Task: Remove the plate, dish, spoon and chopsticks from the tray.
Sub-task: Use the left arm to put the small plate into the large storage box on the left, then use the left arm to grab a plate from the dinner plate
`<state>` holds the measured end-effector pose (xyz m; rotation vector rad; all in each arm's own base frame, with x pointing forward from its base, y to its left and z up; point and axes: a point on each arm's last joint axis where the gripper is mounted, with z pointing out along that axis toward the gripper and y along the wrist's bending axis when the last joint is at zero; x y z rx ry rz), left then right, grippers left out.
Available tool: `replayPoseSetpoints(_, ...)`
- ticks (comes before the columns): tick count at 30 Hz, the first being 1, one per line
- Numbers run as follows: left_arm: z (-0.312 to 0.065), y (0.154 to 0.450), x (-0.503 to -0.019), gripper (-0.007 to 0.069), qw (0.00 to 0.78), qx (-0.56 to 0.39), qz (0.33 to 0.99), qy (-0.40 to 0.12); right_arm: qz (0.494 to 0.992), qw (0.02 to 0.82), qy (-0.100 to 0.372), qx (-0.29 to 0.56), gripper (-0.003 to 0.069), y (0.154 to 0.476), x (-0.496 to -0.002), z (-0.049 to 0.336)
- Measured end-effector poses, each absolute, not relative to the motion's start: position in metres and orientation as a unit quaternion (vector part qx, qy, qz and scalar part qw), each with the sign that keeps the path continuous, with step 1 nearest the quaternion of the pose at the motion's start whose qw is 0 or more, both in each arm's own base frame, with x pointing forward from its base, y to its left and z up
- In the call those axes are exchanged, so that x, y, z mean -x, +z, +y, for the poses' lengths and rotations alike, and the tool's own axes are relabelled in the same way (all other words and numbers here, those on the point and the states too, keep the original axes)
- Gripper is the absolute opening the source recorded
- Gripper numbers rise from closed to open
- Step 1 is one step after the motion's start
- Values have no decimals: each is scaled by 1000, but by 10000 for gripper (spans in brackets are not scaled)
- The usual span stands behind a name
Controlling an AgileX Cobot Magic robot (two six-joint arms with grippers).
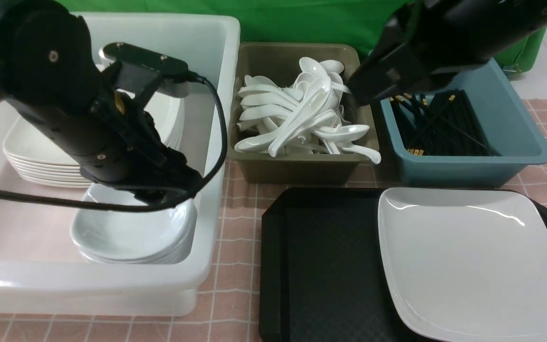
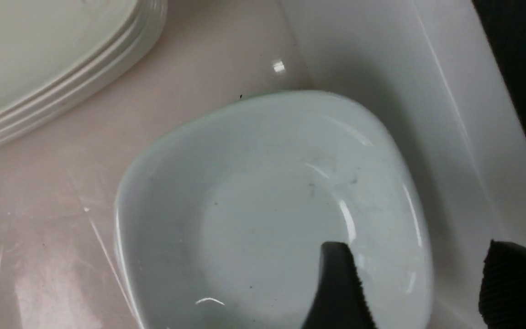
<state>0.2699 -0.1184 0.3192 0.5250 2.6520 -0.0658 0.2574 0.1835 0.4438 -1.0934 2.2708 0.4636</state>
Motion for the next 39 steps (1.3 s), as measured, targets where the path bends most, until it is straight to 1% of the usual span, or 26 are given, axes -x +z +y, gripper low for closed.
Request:
replayPoseSetpoints(2, -120, 336, -268, 440, 240, -185, 952, -41, 861, 305, 129, 387, 30, 451, -256, 162)
replayPoseSetpoints(4, -126, 352, -265, 442, 266, -184, 944, -68, 874, 317, 85, 358, 30, 454, -255, 138)
replayPoseSetpoints(5, -131, 357, -264, 429, 273, -186, 940, -87, 881, 320, 63, 343, 30, 454, -254, 125)
replayPoseSetpoints(6, -140, 361, -262, 399, 288, -187, 933, -111, 891, 317, 47, 322, 30, 452, -253, 110)
replayPoseSetpoints(8, -161, 364, -258, 310, 299, -196, 920, -158, 907, 313, 25, 281, 30, 448, -247, 82)
replayPoseSetpoints(9, -180, 363, -254, 247, 301, -204, 911, -193, 918, 305, 14, 255, 30, 442, -242, 65)
replayPoseSetpoints(11, -210, 352, -251, 118, 287, -214, 903, -238, 932, 290, 3, 220, 30, 430, -232, 43)
replayPoseSetpoints(12, -228, 344, -249, 69, 277, -218, 900, -255, 938, 282, -1, 203, 30, 424, -225, 34)
replayPoseSetpoints(13, -230, 344, -247, 61, 276, -222, 898, -260, 941, 276, -1, 197, 30, 421, -224, 31)
replayPoseSetpoints(14, -254, 325, -246, 29, 255, -233, 899, -269, 945, 272, -3, 181, 30, 415, -213, 23)
replayPoseSetpoints(15, -271, 310, -243, 15, 236, -245, 900, -272, 949, 267, -3, 168, 30, 409, -204, 17)
replayPoseSetpoints(16, -275, 307, -244, 15, 232, -244, 902, -271, 949, 267, -4, 166, 30, 409, -203, 16)
replayPoseSetpoints(17, -297, 275, -243, 27, 202, -258, 907, -263, 952, 265, 4, 155, 30, 403, -190, 13)
replayPoseSetpoints(19, -311, 250, -242, 63, 178, -261, 914, -255, 951, 268, 16, 151, 30, 400, -179, 13)
replayPoseSetpoints(20, -314, 244, -242, 82, 172, -259, 916, -254, 951, 270, 21, 151, 30, 399, -176, 14)
replayPoseSetpoints(21, -322, 225, -243, 128, 152, -250, 923, -251, 949, 273, 36, 151, 30, 397, -168, 16)
replayPoseSetpoints(22, -325, 213, -245, 173, 138, -238, 928, -251, 948, 276, 48, 152, 30, 396, -164, 18)
replayPoseSetpoints(23, -328, 203, -247, 222, 128, -226, 932, -252, 947, 277, 58, 154, 30, 395, -161, 20)
replayPoseSetpoints(24, -329, 199, -247, 242, 125, -221, 933, -253, 946, 277, 61, 155, 30, 395, -160, 21)
replayPoseSetpoints(25, -333, 187, -250, 323, 120, -204, 937, -257, 945, 279, 69, 156, 30, 394, -157, 22)
replayPoseSetpoints(28, -338, 173, -254, 446, 114, -181, 940, -264, 945, 279, 75, 156, 30, 394, -156, 23)
replayPoseSetpoints(30, -340, 163, -255, 505, 109, -170, 943, -264, 944, 278, 76, 157, 30, 393, -156, 23)
replayPoseSetpoints(33, -342, 153, -257, 536, 104, -158, 946, -265, 944, 278, 78, 157, 30, 393, -156, 24)
replayPoseSetpoints(35, -344, 151, -259, 535, 107, -149, 945, -271, 944, 278, 79, 157, 30, 393, -156, 24)
replayPoseSetpoints(38, -346, 149, -261, 495, 112, -132, 944, -280, 944, 278, 79, 158, 30, 393, -156, 24)
replayPoseSetpoints(39, -347, 148, -261, 452, 114, -129, 944, -281, 944, 278, 79, 159, 30, 393, -156, 24)
